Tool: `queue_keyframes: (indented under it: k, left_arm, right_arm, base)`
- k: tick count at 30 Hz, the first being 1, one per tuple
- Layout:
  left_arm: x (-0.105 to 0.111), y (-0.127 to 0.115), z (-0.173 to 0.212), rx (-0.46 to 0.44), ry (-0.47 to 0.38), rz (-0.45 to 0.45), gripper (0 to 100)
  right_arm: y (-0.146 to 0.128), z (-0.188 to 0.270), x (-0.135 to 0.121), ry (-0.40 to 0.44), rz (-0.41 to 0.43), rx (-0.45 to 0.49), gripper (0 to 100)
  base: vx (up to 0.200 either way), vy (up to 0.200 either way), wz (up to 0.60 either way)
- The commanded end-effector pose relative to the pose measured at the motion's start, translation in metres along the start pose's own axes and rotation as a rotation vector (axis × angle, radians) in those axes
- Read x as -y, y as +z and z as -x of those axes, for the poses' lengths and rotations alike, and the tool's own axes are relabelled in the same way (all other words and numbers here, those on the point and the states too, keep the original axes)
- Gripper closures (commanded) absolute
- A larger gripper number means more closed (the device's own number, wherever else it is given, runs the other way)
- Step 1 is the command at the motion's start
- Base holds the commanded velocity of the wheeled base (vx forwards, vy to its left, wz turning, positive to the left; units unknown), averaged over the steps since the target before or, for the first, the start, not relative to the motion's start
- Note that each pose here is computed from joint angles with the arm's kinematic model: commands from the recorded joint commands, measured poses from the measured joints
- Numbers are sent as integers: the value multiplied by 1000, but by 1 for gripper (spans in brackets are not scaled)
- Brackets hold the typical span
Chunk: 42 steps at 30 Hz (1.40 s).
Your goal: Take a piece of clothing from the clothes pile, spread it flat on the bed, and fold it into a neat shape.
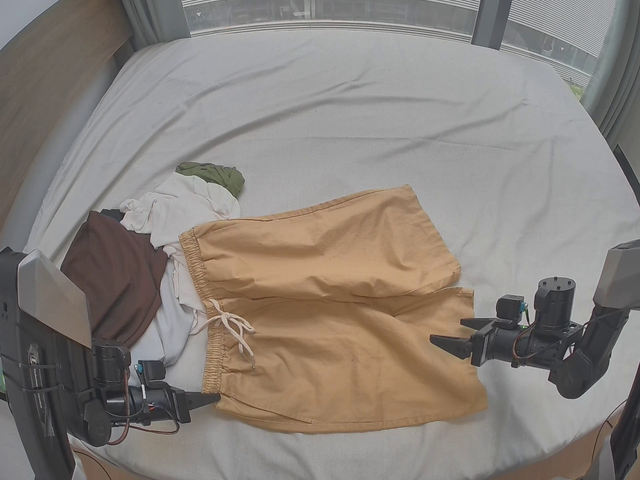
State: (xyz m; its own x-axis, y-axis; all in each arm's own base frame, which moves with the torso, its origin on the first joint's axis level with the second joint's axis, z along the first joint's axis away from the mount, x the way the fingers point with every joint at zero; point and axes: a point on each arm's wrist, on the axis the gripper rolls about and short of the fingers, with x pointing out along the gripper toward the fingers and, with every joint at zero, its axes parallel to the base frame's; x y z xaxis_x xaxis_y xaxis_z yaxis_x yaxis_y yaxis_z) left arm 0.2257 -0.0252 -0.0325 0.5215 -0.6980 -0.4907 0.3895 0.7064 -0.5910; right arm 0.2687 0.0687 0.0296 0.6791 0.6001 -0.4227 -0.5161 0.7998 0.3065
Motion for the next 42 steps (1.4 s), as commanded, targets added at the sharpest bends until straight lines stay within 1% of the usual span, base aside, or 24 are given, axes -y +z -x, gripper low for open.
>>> queue_keyframes:
  k: [1,6,9,13,16,17,19,25,38,39,42]
  left_arm:
    - [0,-1,0,-4,0,-3,100]
    - [0,-1,0,-4,1,-2,100]
    - [-1,-1,0,-4,2,-1,100]
    - [-1,-1,0,-4,2,-1,100]
    - [-1,-1,0,-4,2,-1,100]
    - [-1,-1,1,-3,3,0,100]
    - [-1,-1,1,-3,3,0,100]
    - [-1,-1,1,-3,3,0,100]
    - [-1,0,1,2,3,-5,100]
    - [-1,-1,1,1,3,-4,100]
    - [-1,0,1,2,3,-5,100]
  right_arm:
    - [-3,14,1,-29,-22,-40,0]
    - [-10,24,5,-55,-43,-100,0]
    - [-12,27,7,-68,-54,-118,0]
    - [-23,37,10,-95,-85,-193,0]
    - [-32,41,9,-96,-105,-251,0]
    - [-33,41,9,-96,-105,-254,0]
    - [-40,44,6,-93,-116,-300,0]
    - [-48,46,2,-82,-137,-369,0]
    - [-53,45,-4,-62,-131,-404,0]
    - [-53,45,-4,-61,-130,-404,100]
    - [-54,45,-4,-60,-133,-410,100]
  base:
    - [0,0,0]
    - [0,0,0]
    - [0,0,0]
    - [0,0,0]
    - [0,0,0]
    - [0,0,0]
    - [0,0,0]
    - [0,0,0]
    - [0,0,0]
    - [0,0,0]
    - [0,0,0]
